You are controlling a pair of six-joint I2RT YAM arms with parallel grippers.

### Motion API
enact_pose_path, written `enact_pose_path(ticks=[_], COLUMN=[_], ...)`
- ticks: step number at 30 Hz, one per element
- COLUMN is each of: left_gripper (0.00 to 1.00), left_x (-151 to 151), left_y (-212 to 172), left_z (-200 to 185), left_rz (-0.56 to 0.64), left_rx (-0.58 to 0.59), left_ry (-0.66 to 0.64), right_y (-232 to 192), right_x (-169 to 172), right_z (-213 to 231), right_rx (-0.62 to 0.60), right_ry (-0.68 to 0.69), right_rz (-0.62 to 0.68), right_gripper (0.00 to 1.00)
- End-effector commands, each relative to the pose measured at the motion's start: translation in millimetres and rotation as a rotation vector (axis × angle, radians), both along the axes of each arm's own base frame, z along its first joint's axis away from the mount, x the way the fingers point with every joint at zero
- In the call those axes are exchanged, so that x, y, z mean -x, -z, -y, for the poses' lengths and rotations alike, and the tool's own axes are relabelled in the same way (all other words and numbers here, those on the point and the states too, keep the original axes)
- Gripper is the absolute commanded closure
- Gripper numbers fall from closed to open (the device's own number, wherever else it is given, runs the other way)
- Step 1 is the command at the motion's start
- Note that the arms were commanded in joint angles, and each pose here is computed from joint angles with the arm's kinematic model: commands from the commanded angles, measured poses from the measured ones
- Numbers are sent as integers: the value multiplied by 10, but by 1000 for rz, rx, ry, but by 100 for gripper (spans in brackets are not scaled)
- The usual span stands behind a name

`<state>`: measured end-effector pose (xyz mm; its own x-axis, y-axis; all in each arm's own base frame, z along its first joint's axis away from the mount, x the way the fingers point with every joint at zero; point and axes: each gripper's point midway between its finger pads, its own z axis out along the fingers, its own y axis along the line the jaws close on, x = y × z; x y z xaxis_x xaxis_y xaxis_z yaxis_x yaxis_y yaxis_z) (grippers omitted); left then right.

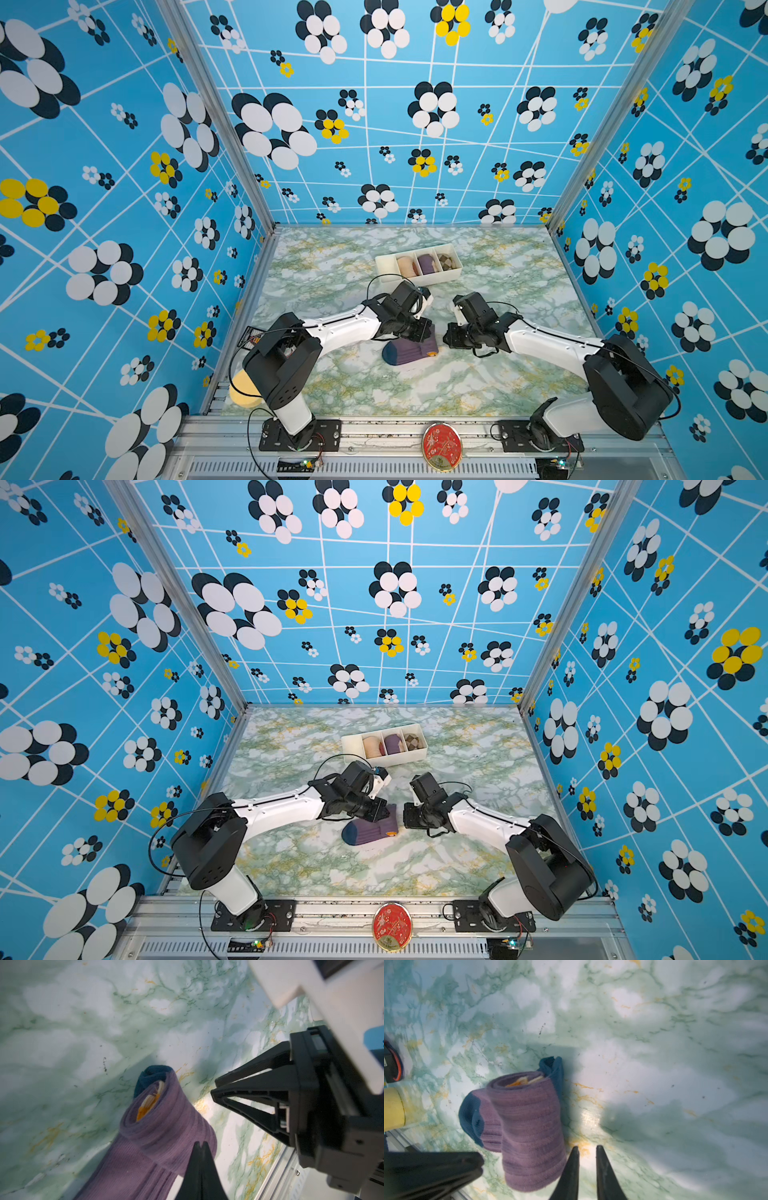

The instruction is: Roll the socks

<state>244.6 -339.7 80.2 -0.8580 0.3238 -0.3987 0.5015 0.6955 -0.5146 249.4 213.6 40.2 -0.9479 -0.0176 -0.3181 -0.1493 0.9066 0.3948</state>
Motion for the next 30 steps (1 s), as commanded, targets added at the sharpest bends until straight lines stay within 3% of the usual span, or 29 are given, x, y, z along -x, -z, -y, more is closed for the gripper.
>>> enact_pose_path(ticks=[1, 9, 21, 30], left_gripper=[100, 100, 100, 100], left_x=[20, 48, 67, 114], left_y=[113, 254, 531, 636], left_z=[-81, -110, -189, -283], left_rz=[-16, -39, -82, -111], left_rx=[-74, -79, -132, -160], left_ry=[-3, -17, -29, -36], right_y=[-29, -69, 39, 70], right_x=[-76, -94, -42, 9], right_z=[14, -118, -149, -206], right_rx=[-1, -178, -244, -321], right_ry=[5, 13, 18, -3], right_rz=[3, -34, -101, -127], right_gripper=[76, 74, 73, 64])
